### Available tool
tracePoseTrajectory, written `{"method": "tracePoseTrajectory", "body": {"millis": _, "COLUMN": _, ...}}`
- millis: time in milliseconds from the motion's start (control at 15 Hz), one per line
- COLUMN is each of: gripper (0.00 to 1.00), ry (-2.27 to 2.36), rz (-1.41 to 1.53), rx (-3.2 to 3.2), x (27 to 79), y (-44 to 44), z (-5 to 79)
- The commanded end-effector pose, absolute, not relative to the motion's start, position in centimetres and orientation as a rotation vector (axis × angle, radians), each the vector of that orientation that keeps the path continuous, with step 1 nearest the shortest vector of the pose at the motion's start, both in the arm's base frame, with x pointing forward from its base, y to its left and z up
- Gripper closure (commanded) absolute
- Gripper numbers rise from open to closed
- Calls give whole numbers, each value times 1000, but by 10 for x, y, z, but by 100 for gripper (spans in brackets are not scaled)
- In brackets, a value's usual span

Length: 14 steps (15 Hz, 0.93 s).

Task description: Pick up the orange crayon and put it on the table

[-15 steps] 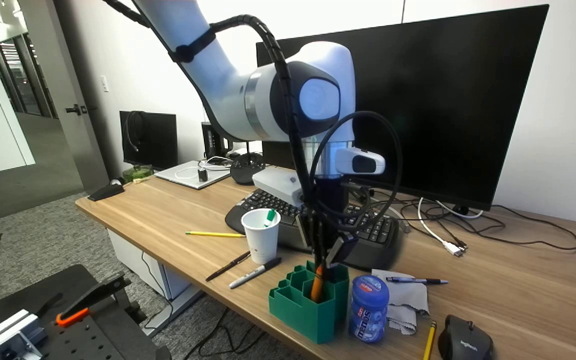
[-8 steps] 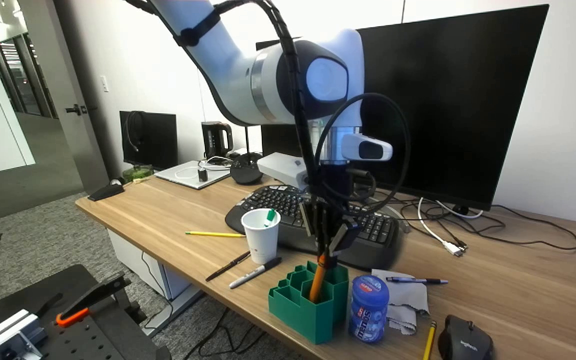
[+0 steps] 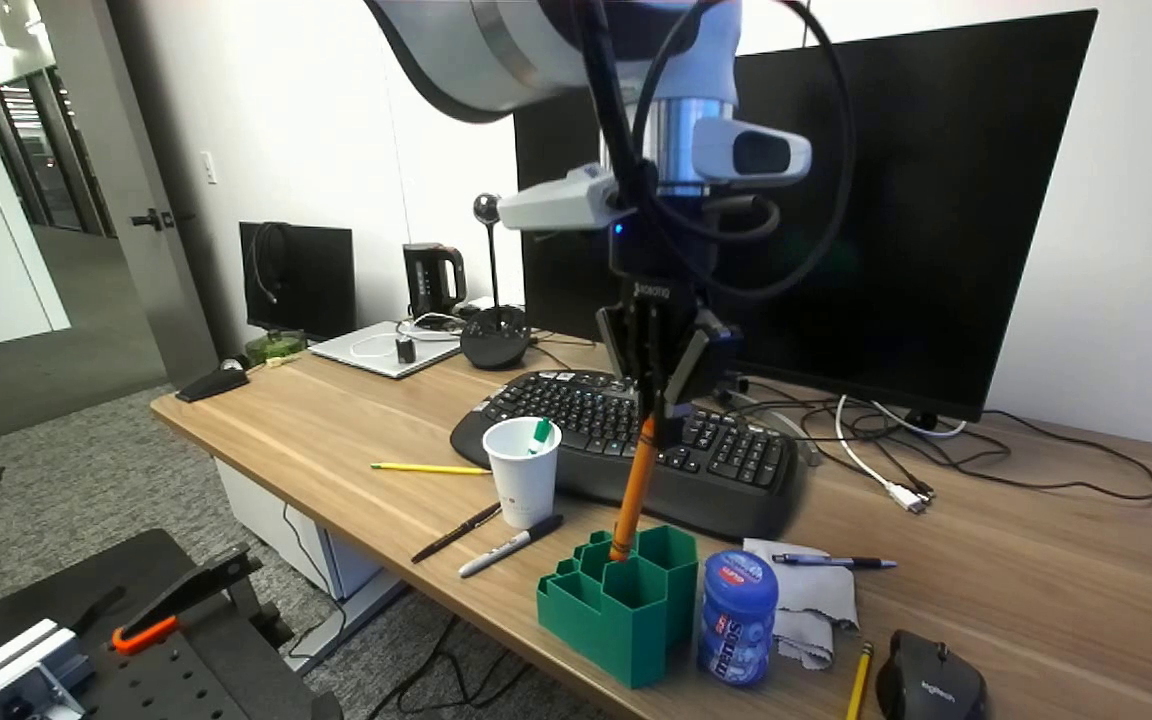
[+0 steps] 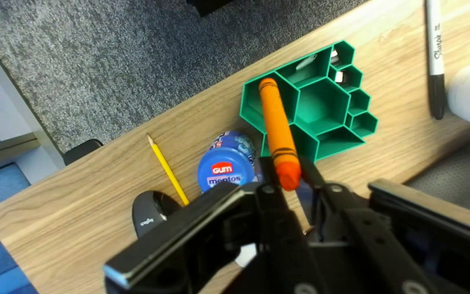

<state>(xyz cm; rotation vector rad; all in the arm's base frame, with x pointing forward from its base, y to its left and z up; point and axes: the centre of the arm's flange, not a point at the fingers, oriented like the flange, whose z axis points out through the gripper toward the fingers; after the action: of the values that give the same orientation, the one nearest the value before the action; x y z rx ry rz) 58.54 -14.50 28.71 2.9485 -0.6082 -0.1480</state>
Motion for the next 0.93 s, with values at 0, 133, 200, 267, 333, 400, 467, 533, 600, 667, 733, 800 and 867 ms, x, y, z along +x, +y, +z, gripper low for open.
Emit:
{"method": "tracePoseTrajectory", "body": {"millis": 0, "gripper": 96, "ry": -723, "rz": -105, "rx": 2940, "x": 588, "y": -178, "z": 326}}
{"method": "tracePoseTrajectory", "body": {"millis": 133, "gripper": 96, "ry": -829, "rz": -100, "rx": 2871, "x": 604, "y": -208, "z": 327}}
{"method": "tracePoseTrajectory", "body": {"millis": 200, "gripper": 96, "ry": -882, "rz": -110, "rx": 2836, "x": 609, "y": -224, "z": 325}}
{"method": "tracePoseTrajectory", "body": {"millis": 267, "gripper": 96, "ry": -951, "rz": -113, "rx": 2796, "x": 618, "y": -243, "z": 320}}
{"method": "tracePoseTrajectory", "body": {"millis": 333, "gripper": 96, "ry": -1015, "rz": -109, "rx": 2762, "x": 622, "y": -260, "z": 315}}
{"method": "tracePoseTrajectory", "body": {"millis": 400, "gripper": 96, "ry": -1068, "rz": -108, "rx": 2728, "x": 630, "y": -276, "z": 304}}
{"method": "tracePoseTrajectory", "body": {"millis": 467, "gripper": 96, "ry": -1107, "rz": -104, "rx": 2694, "x": 634, "y": -289, "z": 295}}
{"method": "tracePoseTrajectory", "body": {"millis": 533, "gripper": 96, "ry": -1133, "rz": -116, "rx": 2667, "x": 640, "y": -295, "z": 279}}
{"method": "tracePoseTrajectory", "body": {"millis": 600, "gripper": 96, "ry": -1146, "rz": -121, "rx": 2638, "x": 642, "y": -298, "z": 264}}
{"method": "tracePoseTrajectory", "body": {"millis": 667, "gripper": 96, "ry": -1150, "rz": -136, "rx": 2625, "x": 646, "y": -294, "z": 248}}
{"method": "tracePoseTrajectory", "body": {"millis": 733, "gripper": 96, "ry": -1157, "rz": -151, "rx": 2616, "x": 650, "y": -292, "z": 234}}
{"method": "tracePoseTrajectory", "body": {"millis": 800, "gripper": 96, "ry": -1157, "rz": -159, "rx": 2612, "x": 655, "y": -286, "z": 219}}
{"method": "tracePoseTrajectory", "body": {"millis": 867, "gripper": 96, "ry": -1154, "rz": -173, "rx": 2604, "x": 659, "y": -281, "z": 206}}
